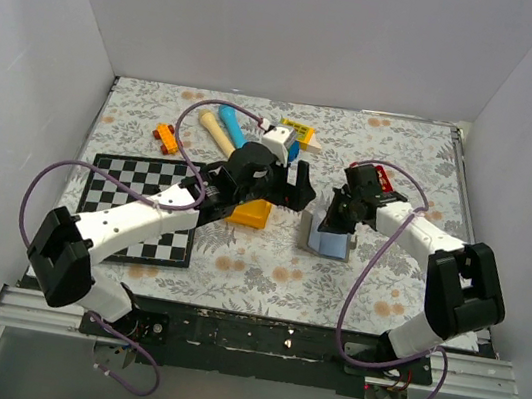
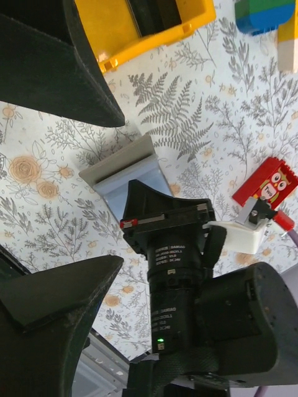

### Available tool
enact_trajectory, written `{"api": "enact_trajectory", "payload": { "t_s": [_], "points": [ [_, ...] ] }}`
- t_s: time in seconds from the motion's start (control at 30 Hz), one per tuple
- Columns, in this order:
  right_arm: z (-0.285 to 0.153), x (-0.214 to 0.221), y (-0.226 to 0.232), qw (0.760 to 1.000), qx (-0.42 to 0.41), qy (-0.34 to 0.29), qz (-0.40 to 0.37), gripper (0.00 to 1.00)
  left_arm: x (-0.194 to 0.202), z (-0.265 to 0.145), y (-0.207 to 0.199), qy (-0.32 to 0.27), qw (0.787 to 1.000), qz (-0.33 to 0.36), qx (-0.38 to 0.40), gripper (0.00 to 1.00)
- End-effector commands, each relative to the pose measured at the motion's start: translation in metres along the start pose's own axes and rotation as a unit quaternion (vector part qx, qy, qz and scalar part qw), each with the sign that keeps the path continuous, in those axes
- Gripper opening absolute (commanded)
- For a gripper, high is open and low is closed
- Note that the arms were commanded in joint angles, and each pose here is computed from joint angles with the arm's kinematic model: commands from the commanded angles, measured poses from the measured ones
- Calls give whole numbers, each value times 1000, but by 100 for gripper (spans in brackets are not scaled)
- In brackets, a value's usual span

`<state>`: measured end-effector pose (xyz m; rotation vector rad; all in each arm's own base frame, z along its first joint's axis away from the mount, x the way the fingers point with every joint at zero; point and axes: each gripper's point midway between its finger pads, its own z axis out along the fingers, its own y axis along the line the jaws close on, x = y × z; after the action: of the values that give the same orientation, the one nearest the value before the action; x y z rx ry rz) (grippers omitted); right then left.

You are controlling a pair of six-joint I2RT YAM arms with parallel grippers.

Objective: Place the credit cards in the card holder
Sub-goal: Open the card holder at the center of the board.

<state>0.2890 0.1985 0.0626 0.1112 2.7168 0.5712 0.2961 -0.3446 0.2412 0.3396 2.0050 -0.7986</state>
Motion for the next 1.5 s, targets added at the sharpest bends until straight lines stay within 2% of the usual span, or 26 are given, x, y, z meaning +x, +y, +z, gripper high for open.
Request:
{"api": "enact_trajectory", "payload": {
  "t_s": [0.0, 0.13, 0.3, 0.37, 0.43, 0.5, 0.67, 1.0, 1.2, 1.47],
  "points": [
    [-8, -8, -11, 999, -8, -16, 29, 1, -13, 3, -27, -22, 999, 14, 34, 81],
    [-6, -10, -12, 998, -43, -15, 43, 1, -6, 9, -39, -14, 998, 18, 52, 71],
    [-5, -9, -14, 998, -42, -12, 42, 1, -1, 15, -48, -12, 997, 20, 70, 50],
    [-7, -10, -19, 998, -36, -17, 49, 1, 1, 19, -54, -12, 997, 21, 78, 36],
    [-9, -12, -27, 997, -30, -23, 66, 1, 7, 25, -55, -8, 997, 21, 80, 16],
    [-13, -12, -34, 995, -39, -26, 84, 1, 18, 35, -55, 5, 997, 22, 77, 0],
    [-17, -14, -46, 992, -56, -28, 109, 1, 38, 57, -70, 25, 993, 24, 113, 0],
    [-14, -12, -49, 992, -57, -18, 110, 1, 81, 99, -66, 78, 990, 41, 110, 0],
    [-11, -13, -47, 992, -63, -14, 111, 1, 92, 118, -61, 97, 989, 56, 95, 0],
    [-9, -14, -45, 991, -71, -10, 114, 1, 127, 132, -34, 158, 983, 81, 45, 0]
  ]
}}
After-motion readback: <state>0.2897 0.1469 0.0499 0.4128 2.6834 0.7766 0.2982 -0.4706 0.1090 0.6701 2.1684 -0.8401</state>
